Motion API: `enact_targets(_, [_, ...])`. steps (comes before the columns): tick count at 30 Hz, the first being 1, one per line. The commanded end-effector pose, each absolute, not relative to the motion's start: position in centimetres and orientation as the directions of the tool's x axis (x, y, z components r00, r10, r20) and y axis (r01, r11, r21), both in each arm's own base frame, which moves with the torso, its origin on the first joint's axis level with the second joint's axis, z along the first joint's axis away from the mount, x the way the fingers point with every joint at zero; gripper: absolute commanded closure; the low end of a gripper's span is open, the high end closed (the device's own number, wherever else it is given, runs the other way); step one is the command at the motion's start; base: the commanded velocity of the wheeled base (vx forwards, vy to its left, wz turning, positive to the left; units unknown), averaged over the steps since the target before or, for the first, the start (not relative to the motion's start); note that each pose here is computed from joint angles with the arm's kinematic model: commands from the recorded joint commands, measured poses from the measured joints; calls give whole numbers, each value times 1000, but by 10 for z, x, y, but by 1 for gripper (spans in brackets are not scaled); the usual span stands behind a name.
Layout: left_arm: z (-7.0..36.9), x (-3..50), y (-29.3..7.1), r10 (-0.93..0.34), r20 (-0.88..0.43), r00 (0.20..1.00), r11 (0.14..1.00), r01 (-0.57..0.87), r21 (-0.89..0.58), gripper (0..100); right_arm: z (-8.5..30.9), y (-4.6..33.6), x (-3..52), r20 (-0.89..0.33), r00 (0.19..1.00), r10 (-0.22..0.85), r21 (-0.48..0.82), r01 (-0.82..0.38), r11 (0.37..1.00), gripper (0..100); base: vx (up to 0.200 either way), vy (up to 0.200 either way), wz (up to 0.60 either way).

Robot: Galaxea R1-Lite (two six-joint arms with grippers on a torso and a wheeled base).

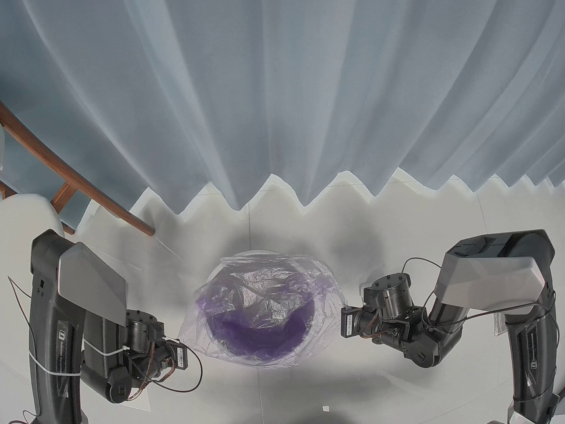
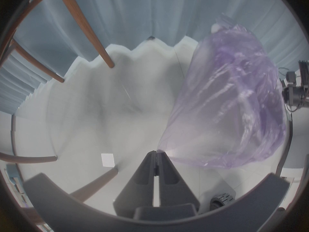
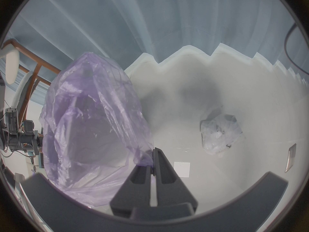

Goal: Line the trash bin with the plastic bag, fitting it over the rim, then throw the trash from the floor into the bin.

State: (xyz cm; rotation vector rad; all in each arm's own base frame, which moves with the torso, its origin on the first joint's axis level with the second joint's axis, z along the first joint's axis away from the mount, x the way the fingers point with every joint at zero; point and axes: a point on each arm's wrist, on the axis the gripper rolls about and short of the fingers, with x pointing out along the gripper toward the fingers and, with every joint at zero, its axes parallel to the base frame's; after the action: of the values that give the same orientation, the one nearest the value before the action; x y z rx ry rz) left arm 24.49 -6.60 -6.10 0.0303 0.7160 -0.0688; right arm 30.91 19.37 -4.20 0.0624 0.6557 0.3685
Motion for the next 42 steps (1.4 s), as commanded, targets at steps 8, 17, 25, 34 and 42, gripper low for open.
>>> enact_targets(8, [16,205,-66,-158,-522,838,987,136,-81,100,-1,169,273,-573,739,355,205,-290,935,0,0,0,0])
enact_targets(17, [48,199,-70,-210,-390,896,969,138,-204,100,39,154,246,-497,735,461,321,-338,885,0,0,0,0])
enact_targets(25, [51,196,-73,-191,-380,905,967,109,-228,100,45,149,245,-486,737,470,352,-327,877,0,0,0,0])
enact_targets(34, [61,196,-65,-92,-335,938,976,18,-218,0,76,114,240,-390,831,396,358,-260,897,0,0,0,0])
enact_targets(42, [115,162,-73,-223,-96,970,902,168,-398,0,94,67,201,-414,864,287,349,-140,927,0,-50,0,0])
